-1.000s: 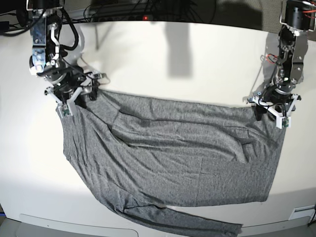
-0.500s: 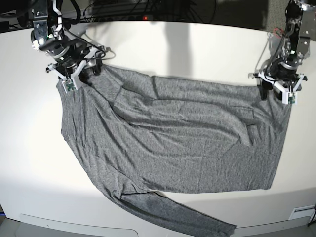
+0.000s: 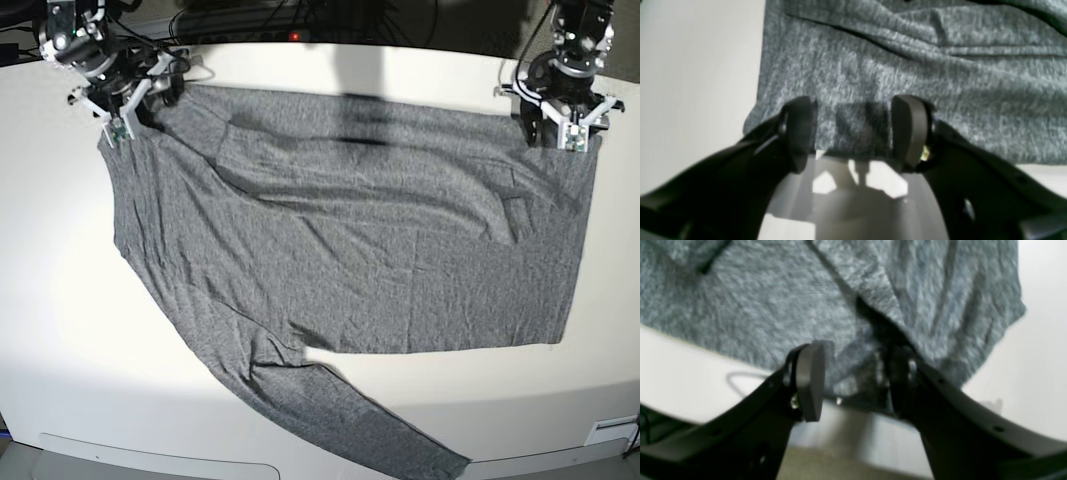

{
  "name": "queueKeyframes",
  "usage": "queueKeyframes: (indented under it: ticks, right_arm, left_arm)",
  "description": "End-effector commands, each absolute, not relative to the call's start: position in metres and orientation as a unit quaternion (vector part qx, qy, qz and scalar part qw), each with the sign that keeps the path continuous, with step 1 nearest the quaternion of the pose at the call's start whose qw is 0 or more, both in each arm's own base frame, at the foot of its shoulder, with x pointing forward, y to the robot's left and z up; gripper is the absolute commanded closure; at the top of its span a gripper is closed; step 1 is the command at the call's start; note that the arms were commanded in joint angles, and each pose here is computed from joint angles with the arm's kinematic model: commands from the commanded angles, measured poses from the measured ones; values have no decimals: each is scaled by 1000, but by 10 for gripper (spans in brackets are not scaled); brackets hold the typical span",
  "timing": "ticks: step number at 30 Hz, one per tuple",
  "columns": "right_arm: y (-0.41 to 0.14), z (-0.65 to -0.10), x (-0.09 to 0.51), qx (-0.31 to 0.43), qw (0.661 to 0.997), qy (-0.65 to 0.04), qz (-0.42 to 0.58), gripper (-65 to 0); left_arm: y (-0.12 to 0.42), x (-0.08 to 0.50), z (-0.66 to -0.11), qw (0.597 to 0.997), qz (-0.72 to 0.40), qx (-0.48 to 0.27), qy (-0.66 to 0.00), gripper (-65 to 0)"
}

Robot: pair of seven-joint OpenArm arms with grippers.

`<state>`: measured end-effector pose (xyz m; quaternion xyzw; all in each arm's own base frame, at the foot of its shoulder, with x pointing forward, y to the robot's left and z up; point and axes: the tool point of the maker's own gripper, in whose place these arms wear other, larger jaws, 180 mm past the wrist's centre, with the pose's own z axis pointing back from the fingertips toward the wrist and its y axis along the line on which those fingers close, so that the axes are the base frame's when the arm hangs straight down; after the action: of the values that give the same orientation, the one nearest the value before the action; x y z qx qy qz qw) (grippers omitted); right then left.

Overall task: Fold the T-shirt properly
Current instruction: 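Pull the held shirt edge with both grippers toward the robot base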

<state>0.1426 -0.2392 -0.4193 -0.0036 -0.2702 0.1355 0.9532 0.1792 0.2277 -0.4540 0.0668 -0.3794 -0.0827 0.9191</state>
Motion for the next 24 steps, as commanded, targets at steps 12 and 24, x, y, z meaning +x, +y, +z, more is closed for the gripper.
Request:
queueKeyframes:
  ticks: [12,24]
  right_arm:
    - [-238,-408,123,4,952,-274,138,-303]
    - [-222,-364,185,19,918,-374,129,-303]
  left_arm:
    - [189,92,-484,956,-76,39,-280,-365]
    - [190,100,-482,952,-80,42,-292,-365]
